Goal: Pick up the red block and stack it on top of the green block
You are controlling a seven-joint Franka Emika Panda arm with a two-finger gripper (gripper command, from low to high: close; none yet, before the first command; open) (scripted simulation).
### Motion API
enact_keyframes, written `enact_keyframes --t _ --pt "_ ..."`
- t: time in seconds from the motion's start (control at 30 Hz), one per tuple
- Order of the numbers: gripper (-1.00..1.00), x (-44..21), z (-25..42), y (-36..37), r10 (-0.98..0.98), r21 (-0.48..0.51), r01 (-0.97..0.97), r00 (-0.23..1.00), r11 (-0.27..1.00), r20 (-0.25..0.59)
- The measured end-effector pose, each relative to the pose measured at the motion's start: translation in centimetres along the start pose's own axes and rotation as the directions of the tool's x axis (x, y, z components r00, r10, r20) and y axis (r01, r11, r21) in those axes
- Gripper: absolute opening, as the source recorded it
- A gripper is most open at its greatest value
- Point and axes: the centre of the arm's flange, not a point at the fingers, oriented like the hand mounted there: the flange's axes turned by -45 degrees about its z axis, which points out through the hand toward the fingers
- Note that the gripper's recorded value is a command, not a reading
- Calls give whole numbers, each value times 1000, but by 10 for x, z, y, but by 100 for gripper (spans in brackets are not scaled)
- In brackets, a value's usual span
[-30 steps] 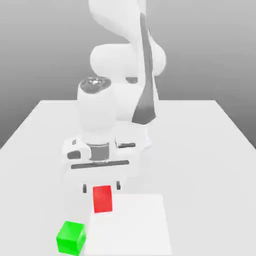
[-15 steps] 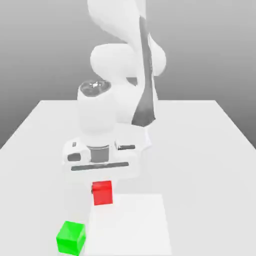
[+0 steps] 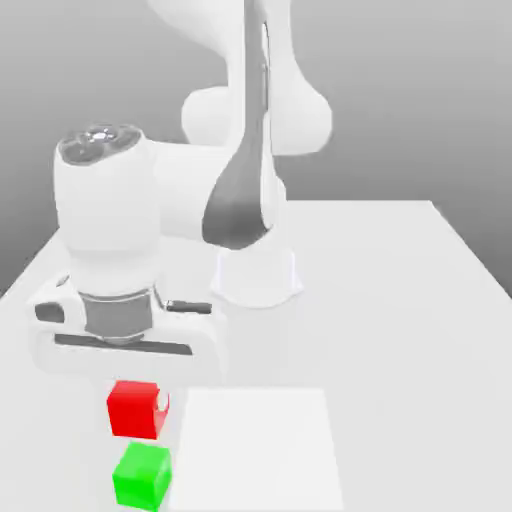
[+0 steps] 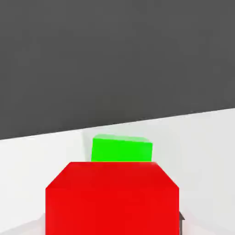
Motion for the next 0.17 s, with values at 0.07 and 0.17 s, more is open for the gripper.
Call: enact_keyframes --t 0.07,0.17 --pt "100 0 22 0 2 -1 -2 1000 1000 0" --pt "100 0 22 0 2 -1 -2 1000 1000 0"
